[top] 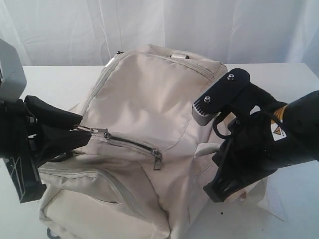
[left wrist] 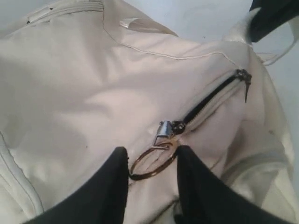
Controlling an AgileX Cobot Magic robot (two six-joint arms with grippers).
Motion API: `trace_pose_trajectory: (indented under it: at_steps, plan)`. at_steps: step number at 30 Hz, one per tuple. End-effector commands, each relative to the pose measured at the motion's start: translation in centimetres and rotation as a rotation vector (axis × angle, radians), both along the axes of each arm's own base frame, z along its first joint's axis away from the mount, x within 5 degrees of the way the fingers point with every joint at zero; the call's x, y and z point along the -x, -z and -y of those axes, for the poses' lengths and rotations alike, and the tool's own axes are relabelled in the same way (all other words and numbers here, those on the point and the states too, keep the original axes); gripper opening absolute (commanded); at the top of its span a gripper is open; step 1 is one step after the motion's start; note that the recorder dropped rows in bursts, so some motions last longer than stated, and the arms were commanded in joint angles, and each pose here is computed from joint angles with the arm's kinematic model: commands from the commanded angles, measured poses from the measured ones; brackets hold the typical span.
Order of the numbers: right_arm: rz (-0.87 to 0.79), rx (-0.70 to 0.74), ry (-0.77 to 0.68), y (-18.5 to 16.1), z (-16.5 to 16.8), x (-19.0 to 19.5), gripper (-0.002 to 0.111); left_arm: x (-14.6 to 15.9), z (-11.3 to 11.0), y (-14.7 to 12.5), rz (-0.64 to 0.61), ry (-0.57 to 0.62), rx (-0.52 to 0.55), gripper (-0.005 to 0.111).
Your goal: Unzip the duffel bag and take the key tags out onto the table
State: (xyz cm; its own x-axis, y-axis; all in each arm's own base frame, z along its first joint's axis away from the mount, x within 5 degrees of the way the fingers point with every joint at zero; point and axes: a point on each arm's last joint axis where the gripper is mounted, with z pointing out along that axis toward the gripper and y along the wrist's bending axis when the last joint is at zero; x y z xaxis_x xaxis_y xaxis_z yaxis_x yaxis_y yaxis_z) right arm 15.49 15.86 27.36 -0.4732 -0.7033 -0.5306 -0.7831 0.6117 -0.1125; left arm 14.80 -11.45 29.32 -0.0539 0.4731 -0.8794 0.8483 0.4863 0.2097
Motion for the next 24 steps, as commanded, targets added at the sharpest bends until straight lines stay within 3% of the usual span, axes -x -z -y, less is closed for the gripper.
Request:
trace_pose_trajectory:
  at_steps: [1,12,20,24]
  plan:
    - [0.082,0.171,0.088,0.4,1.6,-1.2,0.000,0.1,-0.2,-0.2,0.016,-0.014,0.000,0.009]
    - [0.100,0.160,0.133,0.8,1.2,-1.9,0.004,0.6,-0.1,0.3,0.014,0.058,-0.066,0.009]
    - [0.025,0.070,0.173,-0.2,1.1,-1.0,0.045,0.4,-0.2,0.2,0.024,0.040,-0.064,0.009]
    - [0.011,0.013,0.154,-2.0,1.2,-0.3,0.053,0.3,-0.2,0.1,0.024,0.020,-0.044,0.009]
